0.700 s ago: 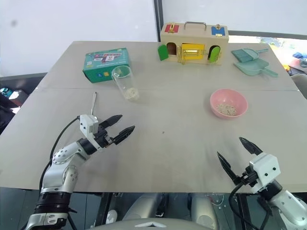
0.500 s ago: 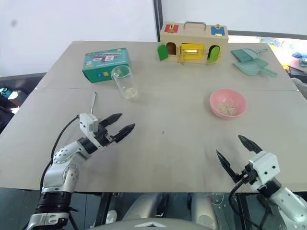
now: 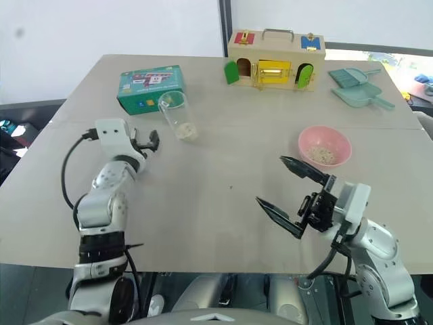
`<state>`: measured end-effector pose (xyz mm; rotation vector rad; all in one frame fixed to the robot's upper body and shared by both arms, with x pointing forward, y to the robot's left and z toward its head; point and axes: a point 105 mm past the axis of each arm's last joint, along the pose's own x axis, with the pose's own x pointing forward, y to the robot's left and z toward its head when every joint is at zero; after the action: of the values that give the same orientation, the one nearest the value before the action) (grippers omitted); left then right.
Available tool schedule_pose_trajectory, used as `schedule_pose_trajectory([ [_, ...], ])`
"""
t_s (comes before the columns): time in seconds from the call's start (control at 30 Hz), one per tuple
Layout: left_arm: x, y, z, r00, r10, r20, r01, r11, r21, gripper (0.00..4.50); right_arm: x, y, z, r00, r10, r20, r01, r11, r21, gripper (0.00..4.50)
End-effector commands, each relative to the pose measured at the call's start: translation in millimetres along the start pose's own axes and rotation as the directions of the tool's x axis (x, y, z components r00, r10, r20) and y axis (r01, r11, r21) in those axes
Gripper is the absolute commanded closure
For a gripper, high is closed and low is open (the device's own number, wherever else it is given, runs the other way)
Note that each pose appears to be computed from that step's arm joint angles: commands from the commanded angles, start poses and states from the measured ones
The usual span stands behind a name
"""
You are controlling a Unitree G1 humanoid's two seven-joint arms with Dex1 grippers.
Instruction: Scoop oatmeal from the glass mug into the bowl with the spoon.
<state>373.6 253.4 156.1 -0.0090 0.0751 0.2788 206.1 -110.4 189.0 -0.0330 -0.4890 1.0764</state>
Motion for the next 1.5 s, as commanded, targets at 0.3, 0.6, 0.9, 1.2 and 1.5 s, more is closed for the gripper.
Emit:
schedule_pose_trajectory([
  [0.3,12,19,1,0.962,0.073,-0.262,-0.099,0.991,-0.085,0.04,1,-5,7,0.999,-0.030,-0.024,0.028,0.998,-0.059,0.00],
  [0.6,22,45,-26,0.882,0.187,-0.433,-0.221,0.975,-0.027,0.04,-2,-3,7,0.997,-0.067,-0.035,0.065,0.996,-0.056,0.00],
  [0.9,24,46,-43,0.831,0.185,-0.525,-0.254,0.965,-0.062,3.87,-2,-8,4,0.994,-0.107,-0.037,0.106,0.994,-0.024,0.00],
  [1.2,34,60,21,0.994,0.105,-0.037,-0.107,0.807,-0.581,4.46,-10,-39,-7,0.929,-0.347,-0.129,0.330,0.934,-0.136,0.00],
  [1.5,-92,-98,124,0.336,-0.727,0.599,0.764,0.582,0.279,4.46,4,-70,-10,0.832,-0.426,-0.356,0.461,0.887,0.015,0.00],
])
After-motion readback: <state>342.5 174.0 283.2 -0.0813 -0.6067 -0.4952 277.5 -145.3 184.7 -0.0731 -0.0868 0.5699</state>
